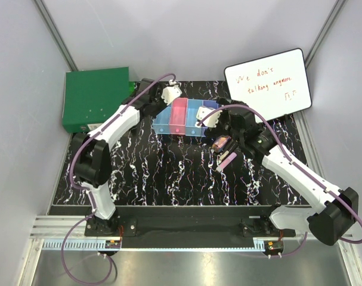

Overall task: Sort the stationery into containers
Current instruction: Place the pen in the storage box.

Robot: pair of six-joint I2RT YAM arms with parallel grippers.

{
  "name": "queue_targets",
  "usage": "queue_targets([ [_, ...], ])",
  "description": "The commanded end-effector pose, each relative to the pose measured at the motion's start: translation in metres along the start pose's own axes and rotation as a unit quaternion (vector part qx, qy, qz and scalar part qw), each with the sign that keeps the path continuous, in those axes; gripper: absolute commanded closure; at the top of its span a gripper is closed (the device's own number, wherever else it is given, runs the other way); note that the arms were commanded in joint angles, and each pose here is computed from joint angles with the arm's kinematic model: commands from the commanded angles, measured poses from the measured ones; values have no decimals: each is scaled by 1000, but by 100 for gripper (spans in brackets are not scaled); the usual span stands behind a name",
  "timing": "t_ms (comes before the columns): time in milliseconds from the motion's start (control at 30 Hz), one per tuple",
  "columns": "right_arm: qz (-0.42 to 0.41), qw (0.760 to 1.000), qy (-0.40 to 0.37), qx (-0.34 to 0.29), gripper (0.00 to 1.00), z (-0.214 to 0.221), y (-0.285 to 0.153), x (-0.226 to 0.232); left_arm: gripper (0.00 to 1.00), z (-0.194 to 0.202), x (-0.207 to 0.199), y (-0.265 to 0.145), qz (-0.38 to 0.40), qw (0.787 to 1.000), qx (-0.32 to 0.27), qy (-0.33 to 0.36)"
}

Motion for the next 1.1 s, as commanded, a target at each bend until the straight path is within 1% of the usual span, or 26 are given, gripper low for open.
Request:
queue_targets([
  [0,32,999,14,-9,0,-3,-6,-14,100,-12,18,10,-28,998,6,55],
  [167,33,999,14,-12,0,-3,-7,-15,100,-15,19,33,-12,997,15,79],
  [367,33,999,13,-11,0,-2,-9,-13,100,-12,21,55,10,989,29,142],
  [500,32,999,12,-14,0,-3,-10,-13,100,-4,22,70,25,979,50,194],
  [667,32,999,15,-17,0,-4,-9,-14,100,2,32,85,29,973,63,222],
  [800,30,999,15,-19,0,-4,-8,-12,100,14,36,98,32,962,85,257],
  [867,28,999,17,-19,0,-4,-8,-11,97,15,38,102,29,961,89,259],
  [900,28,999,18,-19,0,-4,-8,-10,93,15,38,105,28,961,89,260],
  [1000,24,999,17,-19,0,-3,-7,-8,83,15,40,110,27,959,91,269],
  [1067,23,999,17,-17,0,-3,-6,-6,71,15,45,111,13,958,98,268],
])
Point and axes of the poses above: each gripper's point midway between its finger pads, its own y axis out along the fingers, its own x axis along the line the jaws close on, z = x × y, the point moved 4 cm from there along -y, back along the fingers, and after that the axes turned 11 degrees about -y, right-handed, at the moved point
